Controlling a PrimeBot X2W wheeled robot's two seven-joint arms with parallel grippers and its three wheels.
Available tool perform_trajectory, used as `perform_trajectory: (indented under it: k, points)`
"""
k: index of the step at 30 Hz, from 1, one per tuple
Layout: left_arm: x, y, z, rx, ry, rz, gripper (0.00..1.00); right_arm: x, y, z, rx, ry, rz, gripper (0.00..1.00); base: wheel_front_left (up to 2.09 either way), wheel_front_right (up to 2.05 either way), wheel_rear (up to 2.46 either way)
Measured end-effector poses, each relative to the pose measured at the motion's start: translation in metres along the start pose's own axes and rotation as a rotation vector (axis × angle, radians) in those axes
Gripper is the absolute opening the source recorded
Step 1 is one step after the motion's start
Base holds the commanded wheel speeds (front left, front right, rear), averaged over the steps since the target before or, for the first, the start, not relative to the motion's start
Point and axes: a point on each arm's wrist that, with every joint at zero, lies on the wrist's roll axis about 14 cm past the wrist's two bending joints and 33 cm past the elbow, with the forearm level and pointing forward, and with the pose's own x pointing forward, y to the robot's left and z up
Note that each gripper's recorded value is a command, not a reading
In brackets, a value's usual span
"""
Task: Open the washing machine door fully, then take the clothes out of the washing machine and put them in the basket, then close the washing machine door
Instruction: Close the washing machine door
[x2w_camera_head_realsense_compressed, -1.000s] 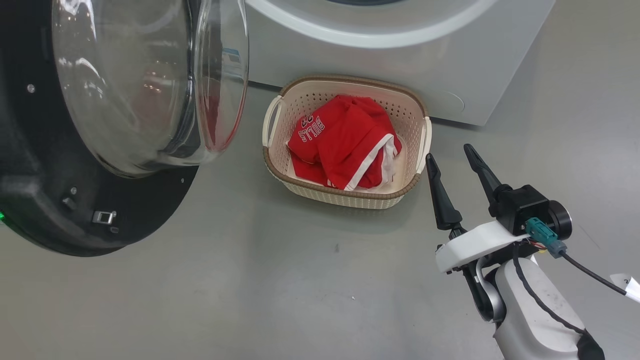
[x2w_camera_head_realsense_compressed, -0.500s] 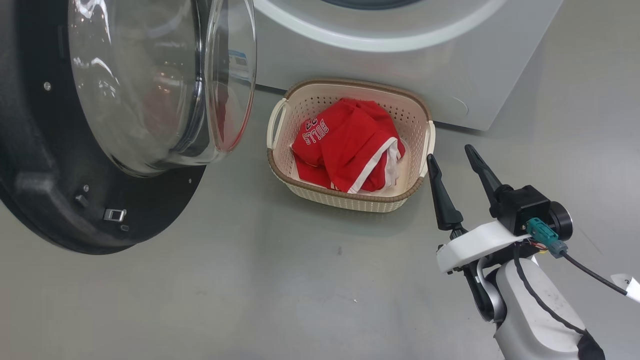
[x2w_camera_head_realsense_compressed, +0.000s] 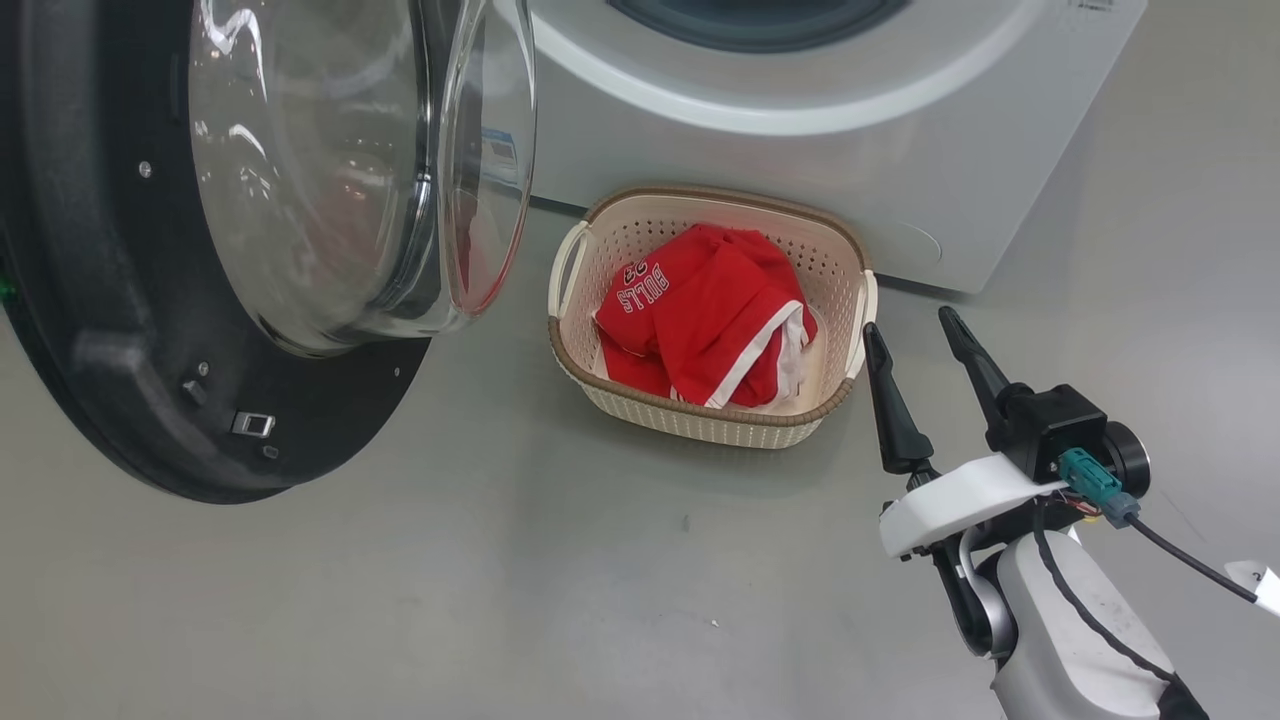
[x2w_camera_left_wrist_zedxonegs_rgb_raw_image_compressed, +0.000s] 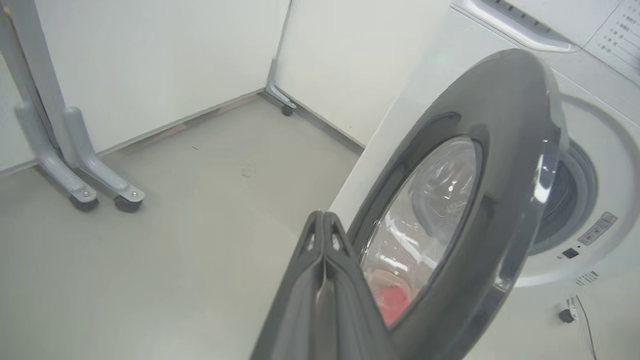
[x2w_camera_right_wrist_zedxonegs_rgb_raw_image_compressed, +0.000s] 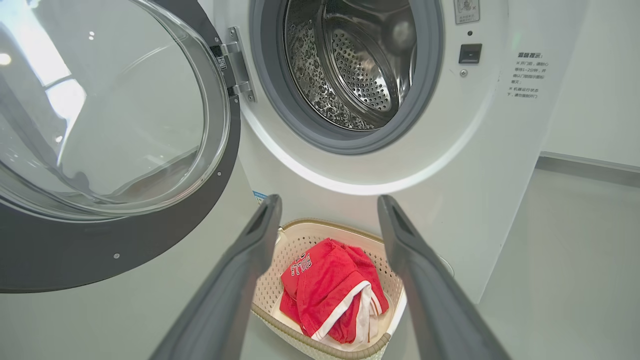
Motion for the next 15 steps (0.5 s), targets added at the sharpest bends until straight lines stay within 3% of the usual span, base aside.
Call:
perform_trajectory:
  k: [15]
  points:
    - [-0.037,0.022,-0.038,0.343,-0.164,0.109,0.00,-0.010,0.010,0.001,0.004,0.007,0.016,1.00,0.00,0.00,0.00]
